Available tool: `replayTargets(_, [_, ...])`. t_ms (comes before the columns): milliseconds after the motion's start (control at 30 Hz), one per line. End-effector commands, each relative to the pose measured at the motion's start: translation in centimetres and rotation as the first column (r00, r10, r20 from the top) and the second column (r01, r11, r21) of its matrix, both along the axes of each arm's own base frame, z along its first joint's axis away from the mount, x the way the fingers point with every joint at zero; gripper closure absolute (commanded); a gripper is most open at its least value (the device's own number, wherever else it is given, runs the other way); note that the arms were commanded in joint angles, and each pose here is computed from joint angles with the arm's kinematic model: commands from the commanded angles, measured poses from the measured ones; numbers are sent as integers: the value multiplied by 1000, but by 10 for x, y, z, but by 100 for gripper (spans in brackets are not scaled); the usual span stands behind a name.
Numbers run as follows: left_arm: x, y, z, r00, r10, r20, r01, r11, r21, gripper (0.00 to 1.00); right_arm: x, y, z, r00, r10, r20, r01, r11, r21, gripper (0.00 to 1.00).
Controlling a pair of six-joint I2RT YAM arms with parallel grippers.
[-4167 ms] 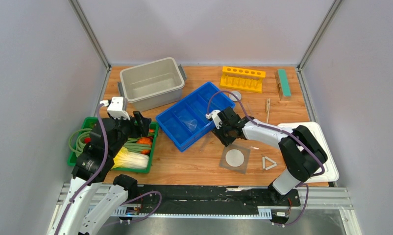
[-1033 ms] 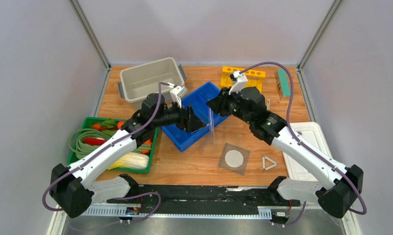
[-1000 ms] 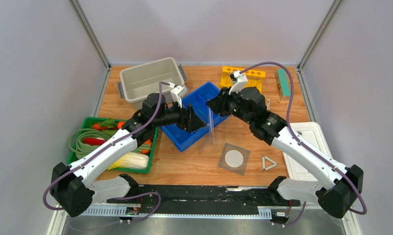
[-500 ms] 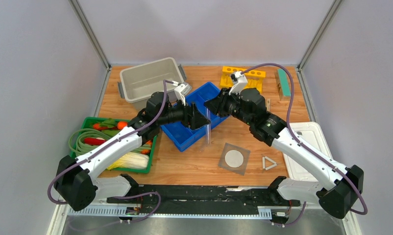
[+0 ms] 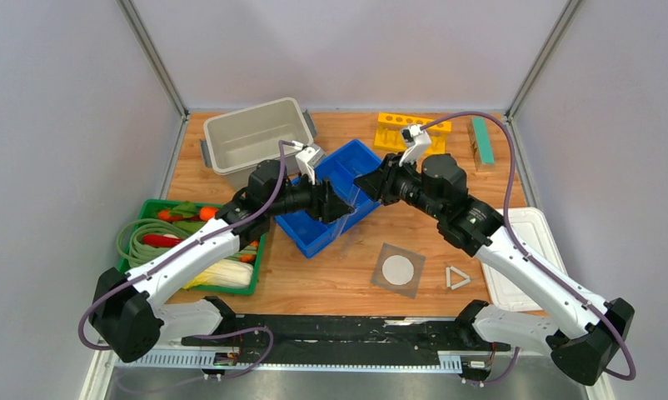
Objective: Organize the chemistry lab equipment
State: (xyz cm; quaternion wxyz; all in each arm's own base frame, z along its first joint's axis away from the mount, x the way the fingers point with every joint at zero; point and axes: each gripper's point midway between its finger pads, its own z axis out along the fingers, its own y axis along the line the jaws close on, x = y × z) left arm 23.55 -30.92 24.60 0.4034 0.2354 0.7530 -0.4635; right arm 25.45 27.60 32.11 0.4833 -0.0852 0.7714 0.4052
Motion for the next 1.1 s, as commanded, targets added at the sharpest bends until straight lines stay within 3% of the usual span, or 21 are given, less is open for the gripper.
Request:
replayTargets(0, [2,4,17,997,13,80,-12,1000,-6,34,-10,-5,16,998,25,56,-26,1000,6,83])
replayTargets(233, [-2,4,19,998,-1,68,2,1000,-12,32,0,-12,19,994,-26,110,28,999,-16,85])
replayTargets(400, [-13,8,22,999,-37,26,36,999,41,27,27,-28,21,970,-159,186,174,982,-70,84])
replayTargets(600, [-25,30,39,998,-21,64,14,994,107,21,69,-66,44,861,-338,379,427,886,-179,83])
replayTargets(800, [-23,78,59,970,89,225,-145,958,246,17,118,-120,63,713,-460,529,642,731,-231,83])
replayTargets(900, [-10,116,54,923,230,308,-327,891,315,17,143,-146,67,645,-512,567,709,677,-195,83])
replayTargets(1067, [-11,155,54,837,351,419,-486,829,276,16,177,-187,69,575,-570,586,776,608,-169,82])
